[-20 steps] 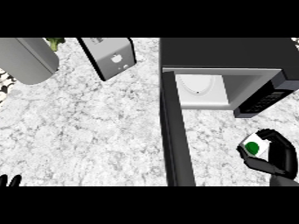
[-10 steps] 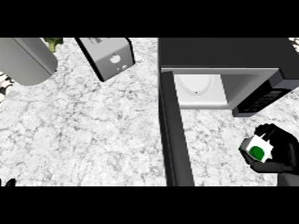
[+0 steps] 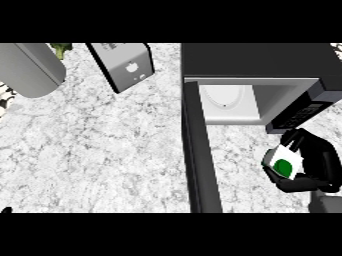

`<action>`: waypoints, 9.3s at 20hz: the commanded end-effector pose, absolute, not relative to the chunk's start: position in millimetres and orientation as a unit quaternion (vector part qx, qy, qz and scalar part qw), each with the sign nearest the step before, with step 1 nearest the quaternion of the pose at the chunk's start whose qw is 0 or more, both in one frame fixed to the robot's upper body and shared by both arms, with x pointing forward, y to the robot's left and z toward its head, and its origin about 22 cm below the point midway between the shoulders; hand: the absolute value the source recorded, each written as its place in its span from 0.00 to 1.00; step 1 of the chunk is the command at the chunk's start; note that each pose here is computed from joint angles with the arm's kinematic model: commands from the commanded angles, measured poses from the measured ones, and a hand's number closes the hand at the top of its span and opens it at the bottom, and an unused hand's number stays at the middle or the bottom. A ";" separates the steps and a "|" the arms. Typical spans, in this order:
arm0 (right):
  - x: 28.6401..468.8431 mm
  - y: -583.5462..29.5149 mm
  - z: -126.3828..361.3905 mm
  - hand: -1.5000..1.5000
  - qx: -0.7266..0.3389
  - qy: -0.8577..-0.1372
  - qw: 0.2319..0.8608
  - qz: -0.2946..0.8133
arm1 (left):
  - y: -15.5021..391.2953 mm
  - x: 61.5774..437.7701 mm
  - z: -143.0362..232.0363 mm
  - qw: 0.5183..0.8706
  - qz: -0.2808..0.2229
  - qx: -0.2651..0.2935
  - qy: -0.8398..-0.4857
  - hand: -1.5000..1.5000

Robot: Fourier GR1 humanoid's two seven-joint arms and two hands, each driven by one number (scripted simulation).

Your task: Pick up the milk, place it into the microwave and close the microwave

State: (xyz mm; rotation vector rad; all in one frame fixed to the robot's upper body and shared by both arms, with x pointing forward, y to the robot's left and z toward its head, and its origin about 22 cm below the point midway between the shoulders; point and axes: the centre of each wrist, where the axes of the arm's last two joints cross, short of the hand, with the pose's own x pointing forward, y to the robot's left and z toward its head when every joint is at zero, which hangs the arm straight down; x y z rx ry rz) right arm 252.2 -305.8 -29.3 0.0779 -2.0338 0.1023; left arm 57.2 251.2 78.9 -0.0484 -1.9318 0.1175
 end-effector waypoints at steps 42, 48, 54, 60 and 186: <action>381.4 -264.9 8.9 1.00 -0.233 -0.842 0.488 -0.001 | 268.0 89.4 78.3 0.558 -0.011 -0.060 -0.828 0.00; 369.3 -280.3 1.9 0.00 -0.315 -0.852 0.416 0.043 | 267.2 94.6 77.8 0.560 -0.021 -0.058 -0.826 0.00; 362.0 -285.5 -6.6 0.00 -0.339 -0.849 0.402 0.054 | 265.3 100.5 78.3 0.561 -0.042 -0.055 -0.825 0.00; 351.4 -272.3 -25.0 0.00 -0.292 -0.840 0.454 0.052 | 259.9 107.1 79.7 0.558 -0.057 -0.072 -0.825 0.00; 192.0 -369.1 97.2 0.00 0.221 -0.838 0.477 0.148 | -8.1 321.7 59.1 0.616 -0.074 -0.087 -0.779 1.00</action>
